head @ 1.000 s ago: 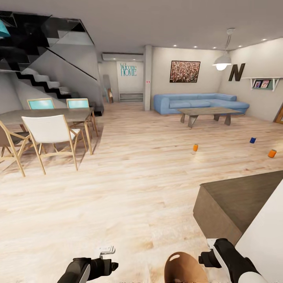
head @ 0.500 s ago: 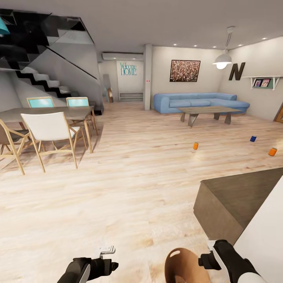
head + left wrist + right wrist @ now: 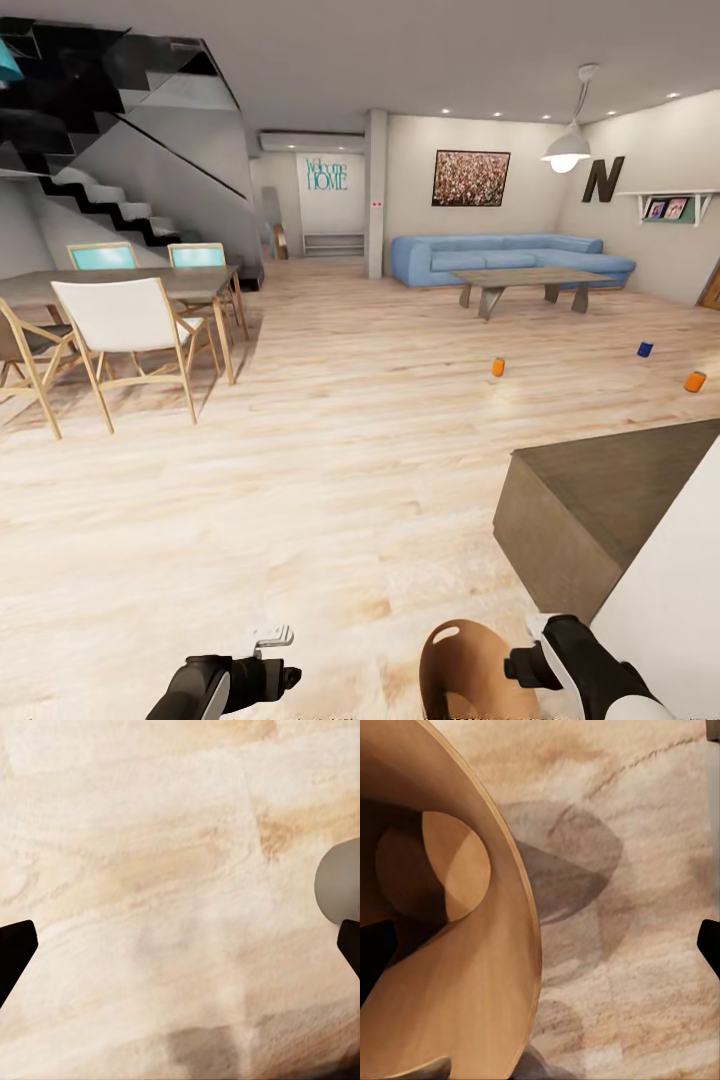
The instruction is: Put the three can of soda from the living room inside the tash can in the kitchen.
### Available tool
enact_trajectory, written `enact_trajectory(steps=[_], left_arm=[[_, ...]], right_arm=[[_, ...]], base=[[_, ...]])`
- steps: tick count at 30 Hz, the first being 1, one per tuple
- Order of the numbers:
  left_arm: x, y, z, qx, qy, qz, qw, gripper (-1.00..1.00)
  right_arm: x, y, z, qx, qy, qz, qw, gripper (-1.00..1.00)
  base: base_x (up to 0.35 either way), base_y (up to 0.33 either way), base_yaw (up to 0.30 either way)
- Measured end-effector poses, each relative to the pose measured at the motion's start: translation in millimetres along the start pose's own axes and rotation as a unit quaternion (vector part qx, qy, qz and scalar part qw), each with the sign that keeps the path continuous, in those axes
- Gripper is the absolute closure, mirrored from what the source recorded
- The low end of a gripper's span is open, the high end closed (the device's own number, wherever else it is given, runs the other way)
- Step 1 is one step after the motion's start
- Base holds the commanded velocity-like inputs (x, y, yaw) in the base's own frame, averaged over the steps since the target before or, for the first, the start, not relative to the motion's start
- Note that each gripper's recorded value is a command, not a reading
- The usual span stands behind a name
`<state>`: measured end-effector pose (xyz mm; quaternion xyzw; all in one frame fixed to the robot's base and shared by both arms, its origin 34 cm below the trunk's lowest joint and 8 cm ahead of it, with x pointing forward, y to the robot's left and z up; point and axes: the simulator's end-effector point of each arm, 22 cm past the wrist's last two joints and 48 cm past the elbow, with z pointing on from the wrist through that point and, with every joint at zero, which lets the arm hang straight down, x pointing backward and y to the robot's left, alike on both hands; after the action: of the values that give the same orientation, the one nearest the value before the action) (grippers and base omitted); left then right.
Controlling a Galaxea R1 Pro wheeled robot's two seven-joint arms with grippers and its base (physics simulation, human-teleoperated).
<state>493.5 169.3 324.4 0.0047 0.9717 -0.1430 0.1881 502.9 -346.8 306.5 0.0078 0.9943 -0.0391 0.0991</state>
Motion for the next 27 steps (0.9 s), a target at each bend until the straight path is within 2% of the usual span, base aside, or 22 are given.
enact_trajectory(steps=[12, 27], left_arm=[[16, 7, 21.3, 0.000, 0.000, 0.000, 1.0000, -1.00], [22, 9, 28.6, 0.000, 0.000, 0.000, 1.0000, -1.00]], right_arm=[[12, -2, 25.5, 0.009, -0.002, 0.000, 1.0000, -1.00], [16, -1, 33.9, 0.009, -0.002, 0.000, 1.0000, -1.00]], base=[[0.000, 0.000, 0.000], [0.000, 0.000, 0.000]])
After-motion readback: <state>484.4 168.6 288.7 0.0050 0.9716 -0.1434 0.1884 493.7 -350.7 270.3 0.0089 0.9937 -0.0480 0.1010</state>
